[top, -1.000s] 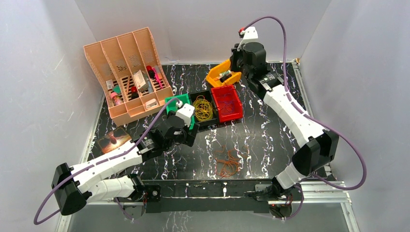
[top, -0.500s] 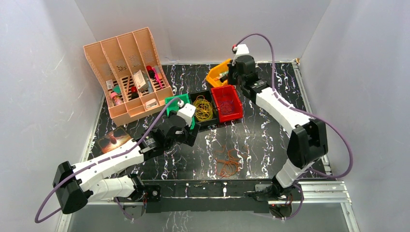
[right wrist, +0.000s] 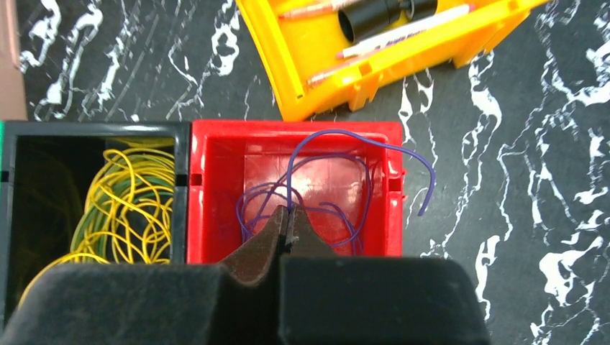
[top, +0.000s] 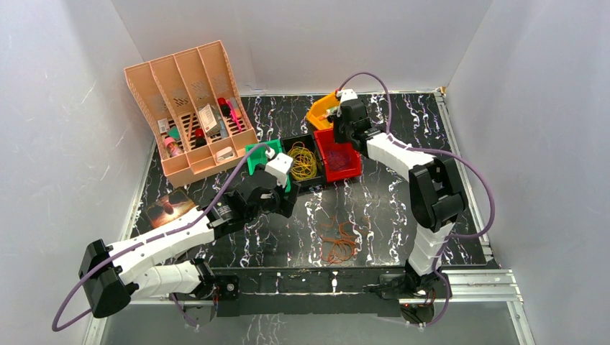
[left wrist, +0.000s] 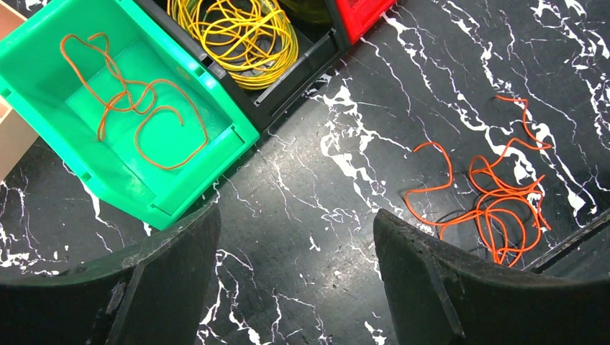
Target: Untangle the cables
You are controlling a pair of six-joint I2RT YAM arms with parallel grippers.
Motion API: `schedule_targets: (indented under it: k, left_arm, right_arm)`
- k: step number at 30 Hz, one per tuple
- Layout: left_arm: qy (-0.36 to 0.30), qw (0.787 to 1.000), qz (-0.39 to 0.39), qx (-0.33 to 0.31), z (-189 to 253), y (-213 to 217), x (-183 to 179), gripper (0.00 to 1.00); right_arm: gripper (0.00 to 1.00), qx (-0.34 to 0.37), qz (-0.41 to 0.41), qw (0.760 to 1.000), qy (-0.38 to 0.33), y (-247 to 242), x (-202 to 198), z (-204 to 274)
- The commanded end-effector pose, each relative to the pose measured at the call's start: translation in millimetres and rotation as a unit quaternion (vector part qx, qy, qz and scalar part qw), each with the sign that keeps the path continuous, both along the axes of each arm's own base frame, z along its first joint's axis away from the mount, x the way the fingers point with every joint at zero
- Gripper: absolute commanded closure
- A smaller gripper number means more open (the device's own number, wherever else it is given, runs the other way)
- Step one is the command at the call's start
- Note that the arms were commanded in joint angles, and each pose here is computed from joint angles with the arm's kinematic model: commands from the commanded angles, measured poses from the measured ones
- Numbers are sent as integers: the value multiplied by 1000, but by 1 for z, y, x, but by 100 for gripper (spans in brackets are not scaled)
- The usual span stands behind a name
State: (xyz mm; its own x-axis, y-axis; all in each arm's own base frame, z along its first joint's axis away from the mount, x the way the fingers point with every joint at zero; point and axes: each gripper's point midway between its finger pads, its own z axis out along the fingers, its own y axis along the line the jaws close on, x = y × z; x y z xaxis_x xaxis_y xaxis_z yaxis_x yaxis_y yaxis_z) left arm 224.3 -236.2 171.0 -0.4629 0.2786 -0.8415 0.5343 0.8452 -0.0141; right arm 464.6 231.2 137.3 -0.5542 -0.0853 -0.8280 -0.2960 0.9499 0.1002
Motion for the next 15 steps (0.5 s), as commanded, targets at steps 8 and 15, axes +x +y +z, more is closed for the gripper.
schedule_targets:
  k: [8,15]
  left_arm:
    - [-20,1000,6,-19,19,-6,8,22]
    - [-17,999,14,-22,20,-3,8,22]
  right_arm:
    - [91,17,30,999,31,16,-2,-33]
    - [60,12,30,999,8,13,0,1]
